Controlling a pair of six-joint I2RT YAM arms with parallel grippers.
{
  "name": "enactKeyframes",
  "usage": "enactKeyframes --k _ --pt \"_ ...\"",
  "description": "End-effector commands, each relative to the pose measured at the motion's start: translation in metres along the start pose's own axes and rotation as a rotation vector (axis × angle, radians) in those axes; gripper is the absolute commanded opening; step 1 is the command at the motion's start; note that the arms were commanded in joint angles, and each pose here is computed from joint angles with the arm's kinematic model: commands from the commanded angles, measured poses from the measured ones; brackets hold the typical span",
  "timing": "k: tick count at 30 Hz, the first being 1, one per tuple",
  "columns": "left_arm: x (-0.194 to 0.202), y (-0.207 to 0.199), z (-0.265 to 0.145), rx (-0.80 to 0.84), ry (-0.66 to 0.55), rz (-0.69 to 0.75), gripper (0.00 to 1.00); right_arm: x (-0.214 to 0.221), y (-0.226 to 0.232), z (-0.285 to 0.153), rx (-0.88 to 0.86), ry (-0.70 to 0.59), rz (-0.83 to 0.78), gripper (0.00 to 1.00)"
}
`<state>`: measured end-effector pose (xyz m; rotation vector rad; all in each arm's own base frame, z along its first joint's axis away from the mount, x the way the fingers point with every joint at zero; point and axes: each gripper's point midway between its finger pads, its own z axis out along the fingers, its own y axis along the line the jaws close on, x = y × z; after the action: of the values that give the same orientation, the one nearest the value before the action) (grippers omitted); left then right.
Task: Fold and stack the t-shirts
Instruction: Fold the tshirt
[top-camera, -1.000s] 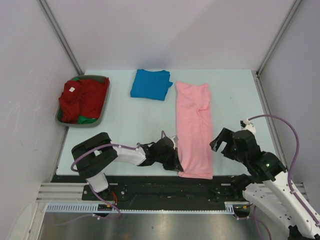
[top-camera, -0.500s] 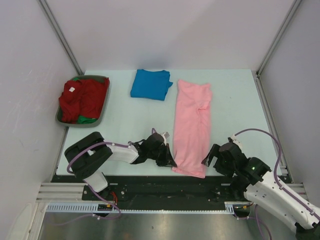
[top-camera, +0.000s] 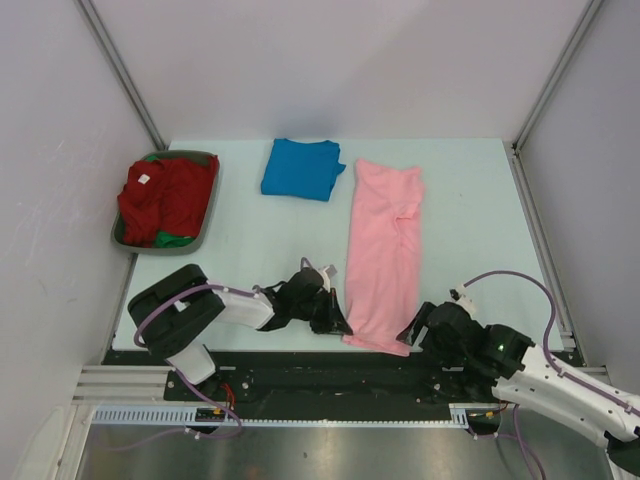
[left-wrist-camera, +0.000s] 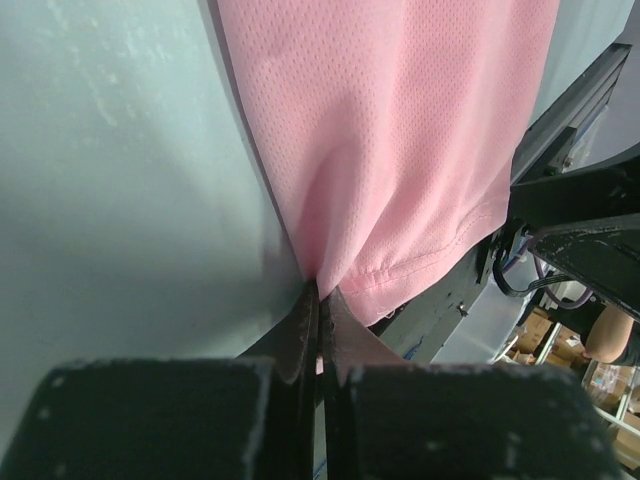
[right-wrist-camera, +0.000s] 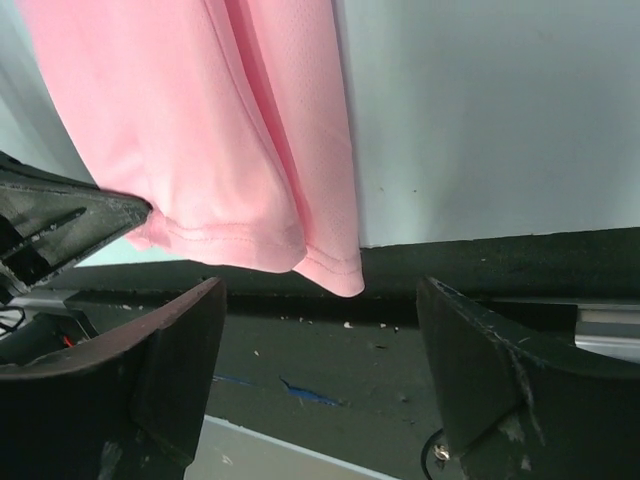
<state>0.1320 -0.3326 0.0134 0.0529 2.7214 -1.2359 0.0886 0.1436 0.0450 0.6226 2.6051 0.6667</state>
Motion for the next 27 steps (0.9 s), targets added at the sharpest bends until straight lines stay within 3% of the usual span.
enactKeyframes --k 1,13,19,23,27 --pt "0.015 0.039 -0.007 -0.117 0.023 0.005 0.0 -0.011 0.006 0.007 -0.006 -0.077 0.069 0.78" --pt "0.019 0.04 -0.012 -0.105 0.025 0.012 0.0 0.0 0.009 0.022 -0.018 -0.066 0.091 0.7" --pt "0.018 0.036 -0.011 -0.093 0.025 0.015 0.0 0.008 0.007 0.03 -0.015 -0.053 0.103 0.6" --pt "0.018 0.036 -0.012 -0.091 0.021 0.016 0.0 0.009 0.004 0.033 -0.009 -0.06 0.113 0.45" --pt "0.021 0.035 -0.014 -0.071 0.015 0.019 0.0 0.005 0.003 0.03 -0.005 -0.083 0.117 0.18"
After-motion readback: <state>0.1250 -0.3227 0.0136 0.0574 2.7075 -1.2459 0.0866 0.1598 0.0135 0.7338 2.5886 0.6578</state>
